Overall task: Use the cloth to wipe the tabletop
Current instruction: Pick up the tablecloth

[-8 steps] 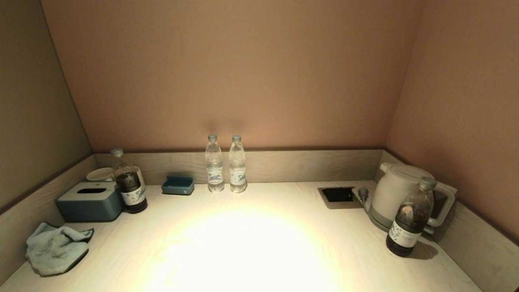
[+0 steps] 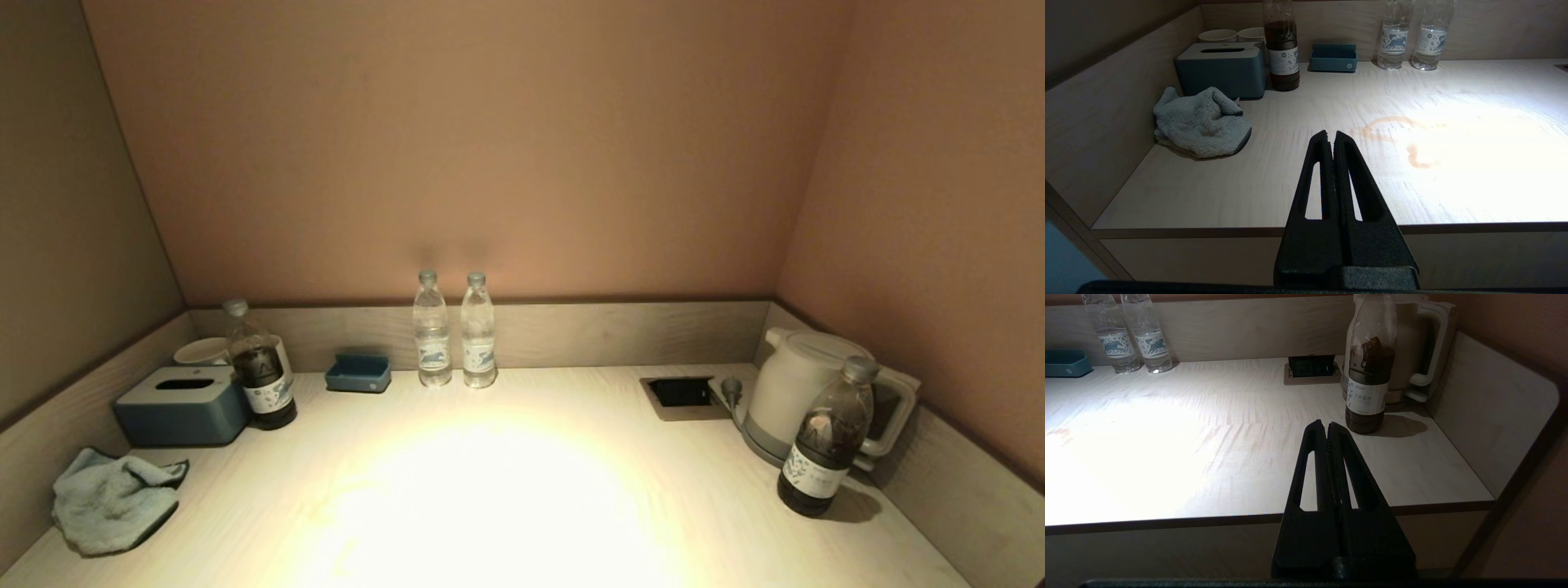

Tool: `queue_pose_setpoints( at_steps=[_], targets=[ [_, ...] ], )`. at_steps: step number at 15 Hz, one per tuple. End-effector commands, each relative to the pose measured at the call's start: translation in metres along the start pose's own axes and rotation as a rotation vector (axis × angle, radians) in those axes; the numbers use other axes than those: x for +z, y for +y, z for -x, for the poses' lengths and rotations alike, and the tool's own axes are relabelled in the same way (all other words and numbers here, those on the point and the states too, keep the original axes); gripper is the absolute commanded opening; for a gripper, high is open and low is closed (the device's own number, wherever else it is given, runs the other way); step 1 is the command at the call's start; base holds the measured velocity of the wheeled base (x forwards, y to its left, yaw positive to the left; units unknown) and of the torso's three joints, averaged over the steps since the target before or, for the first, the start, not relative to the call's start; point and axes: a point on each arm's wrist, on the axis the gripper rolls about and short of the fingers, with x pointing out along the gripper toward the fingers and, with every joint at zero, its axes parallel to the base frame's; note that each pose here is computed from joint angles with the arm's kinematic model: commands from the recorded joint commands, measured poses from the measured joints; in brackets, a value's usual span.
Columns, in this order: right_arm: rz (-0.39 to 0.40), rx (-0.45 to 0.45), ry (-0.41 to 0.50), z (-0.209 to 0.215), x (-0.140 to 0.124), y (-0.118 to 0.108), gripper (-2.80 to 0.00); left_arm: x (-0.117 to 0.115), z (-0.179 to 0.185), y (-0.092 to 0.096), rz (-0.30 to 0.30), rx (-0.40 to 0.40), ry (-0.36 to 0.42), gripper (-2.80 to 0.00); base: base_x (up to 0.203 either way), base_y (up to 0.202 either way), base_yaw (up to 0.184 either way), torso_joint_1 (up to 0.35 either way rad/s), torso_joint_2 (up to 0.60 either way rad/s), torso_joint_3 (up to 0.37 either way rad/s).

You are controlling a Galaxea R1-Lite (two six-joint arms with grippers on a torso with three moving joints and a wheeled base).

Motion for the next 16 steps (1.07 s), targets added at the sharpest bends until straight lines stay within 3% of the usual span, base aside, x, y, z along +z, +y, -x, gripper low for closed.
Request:
queue_pose_setpoints(
  at_steps=[1, 7, 11, 14, 16],
  targets=[
    [0.0, -0.001, 0.001, 0.0, 0.0, 0.0, -2.8, 0.0, 0.0, 0.0, -0.001, 0.0, -0.001, -2.8, 0.0, 0.0, 0.0, 0.0, 0.0, 0.0],
    [0.0, 0.0, 0.001, 0.0, 0.0, 0.0, -2.8, 0.005, 0.002, 0.0, -0.027, 0.002, -0.009, -2.8, 0.0, 0.0, 0.0, 0.0, 0.0, 0.0],
    [0.0, 0.0, 0.001, 0.0, 0.0, 0.0, -2.8, 0.037, 0.011, 0.0, -0.027, 0.008, -0.058, -2.8, 0.0, 0.0, 0.0, 0.0, 0.0, 0.0],
    [0.0, -0.001, 0.001, 0.0, 0.0, 0.0, -2.8, 0.058, 0.006, 0.001, -0.023, 0.08, 0.008, -2.8, 0.0, 0.0, 0.0, 0.0, 0.0, 0.0],
    [0.0, -0.001, 0.001, 0.0, 0.0, 0.0, -2.8, 0.077, -0.017, 0.004, -0.024, 0.179, 0.15, -2.8, 0.0, 0.0, 0.0, 0.0, 0.0, 0.0]
  ],
)
